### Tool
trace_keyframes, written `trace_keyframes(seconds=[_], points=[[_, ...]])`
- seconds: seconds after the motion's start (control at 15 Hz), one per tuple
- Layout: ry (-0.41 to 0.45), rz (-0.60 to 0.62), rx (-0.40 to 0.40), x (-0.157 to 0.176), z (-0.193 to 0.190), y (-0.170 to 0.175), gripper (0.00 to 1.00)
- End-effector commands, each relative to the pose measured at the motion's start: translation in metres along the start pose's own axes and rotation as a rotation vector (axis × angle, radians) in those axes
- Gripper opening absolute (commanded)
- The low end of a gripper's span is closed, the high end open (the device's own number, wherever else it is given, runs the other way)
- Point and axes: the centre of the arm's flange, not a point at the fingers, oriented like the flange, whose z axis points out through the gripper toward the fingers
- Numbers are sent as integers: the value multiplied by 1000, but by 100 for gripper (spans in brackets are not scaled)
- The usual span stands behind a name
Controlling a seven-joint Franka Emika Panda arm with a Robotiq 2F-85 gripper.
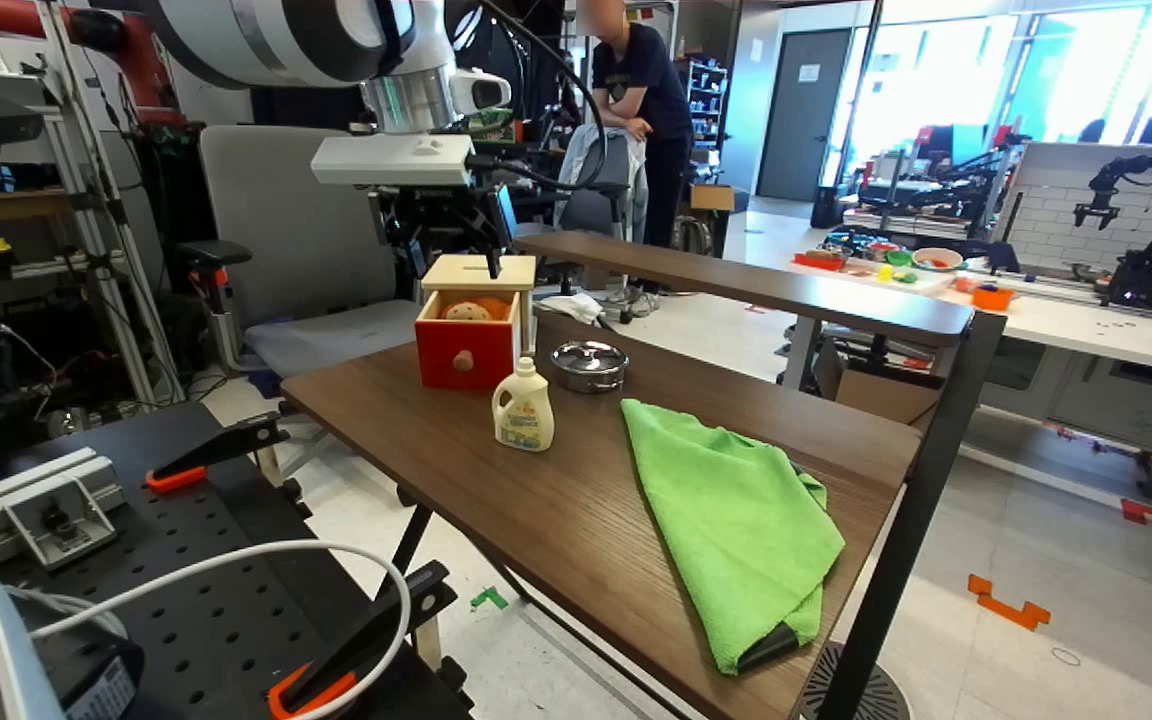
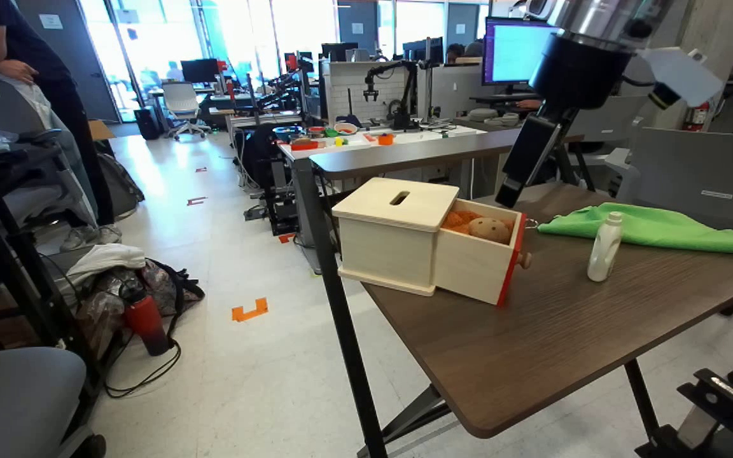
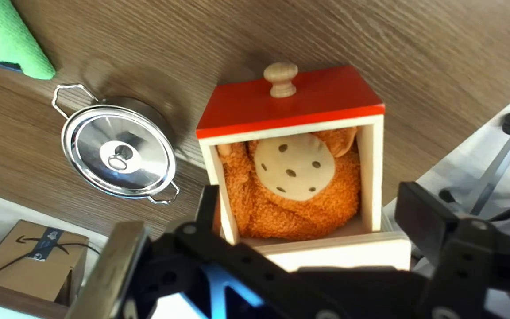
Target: Open the drawer and remove the plush toy and put it on the table
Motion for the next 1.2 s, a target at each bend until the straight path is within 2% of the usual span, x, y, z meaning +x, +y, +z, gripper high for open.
trace_keyframes(seconds=[0.0, 0.6, 1.0, 1.07, 1.13], points=[[7, 105, -3, 13, 11, 0, 100], [-5, 297, 2, 15, 43, -3, 100], [27, 351, 19, 18, 60, -4, 93], [32, 357, 17, 19, 62, -4, 91], [33, 363, 18, 19, 63, -3, 85]])
